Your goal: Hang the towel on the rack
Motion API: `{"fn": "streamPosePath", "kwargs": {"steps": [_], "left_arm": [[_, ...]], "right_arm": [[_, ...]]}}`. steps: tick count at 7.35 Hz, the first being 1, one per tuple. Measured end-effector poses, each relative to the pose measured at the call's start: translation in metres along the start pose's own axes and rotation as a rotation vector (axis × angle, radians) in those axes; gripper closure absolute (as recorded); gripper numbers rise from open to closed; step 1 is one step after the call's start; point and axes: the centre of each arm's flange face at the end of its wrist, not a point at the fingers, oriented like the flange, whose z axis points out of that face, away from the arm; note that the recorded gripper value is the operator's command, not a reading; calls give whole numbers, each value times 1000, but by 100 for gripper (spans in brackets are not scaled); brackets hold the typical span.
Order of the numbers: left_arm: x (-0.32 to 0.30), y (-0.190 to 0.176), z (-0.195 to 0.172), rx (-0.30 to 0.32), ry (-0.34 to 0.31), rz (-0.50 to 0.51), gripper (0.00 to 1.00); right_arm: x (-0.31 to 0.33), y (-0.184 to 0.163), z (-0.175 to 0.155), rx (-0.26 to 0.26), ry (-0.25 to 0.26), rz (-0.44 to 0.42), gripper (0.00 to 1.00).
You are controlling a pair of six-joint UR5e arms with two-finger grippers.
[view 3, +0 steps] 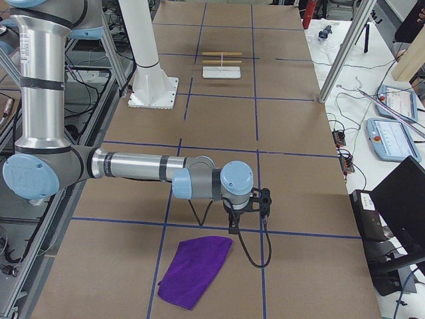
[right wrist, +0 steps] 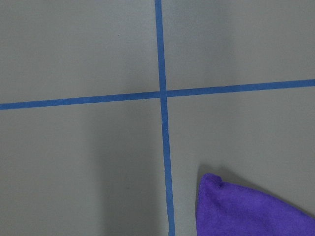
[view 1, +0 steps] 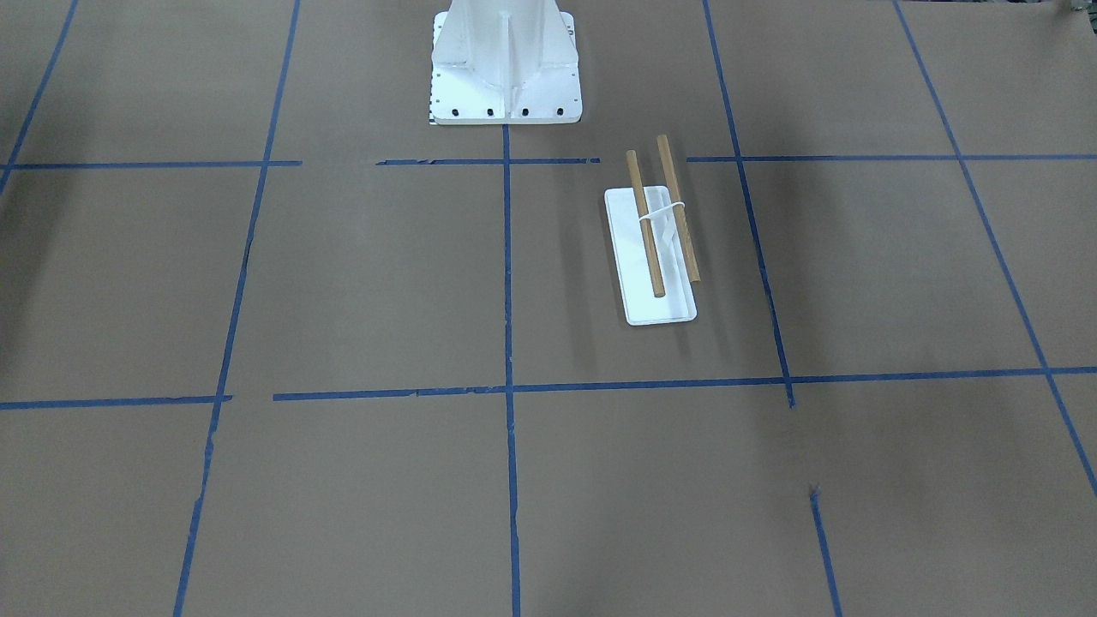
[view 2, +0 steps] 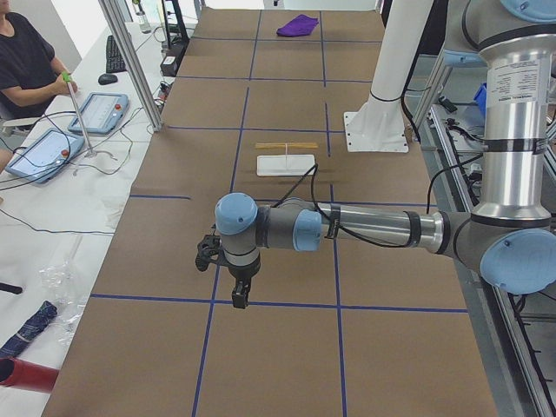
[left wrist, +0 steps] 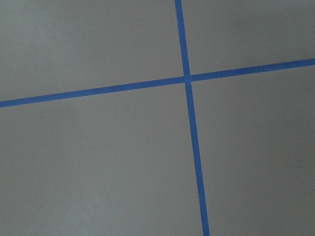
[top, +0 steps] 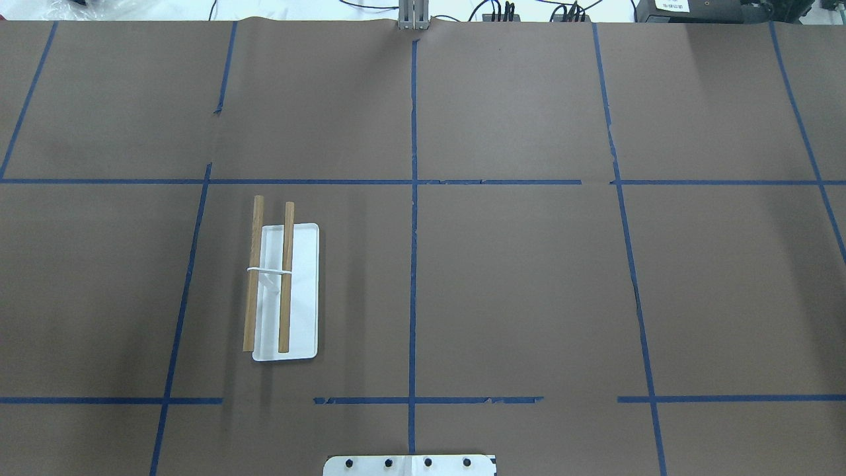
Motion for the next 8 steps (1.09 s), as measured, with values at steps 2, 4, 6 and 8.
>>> {"fn": "streamPosePath", "kwargs": {"steps": [2, 4, 6, 8], "left_arm": [[1, 0, 0, 2, 6, 1, 0], [6, -1, -1, 8, 50, 4, 0], [9, -2, -3, 12, 67, 7, 0], [11, -2, -5, 17, 70, 10, 0]], "right_arm": [[-1, -2, -2, 5, 1, 3, 0], [-8, -9, -3, 10, 4, -3, 0], [-6, -8, 7, -14, -10, 9, 0], [9, -3, 39, -44, -7, -19, 0]]}}
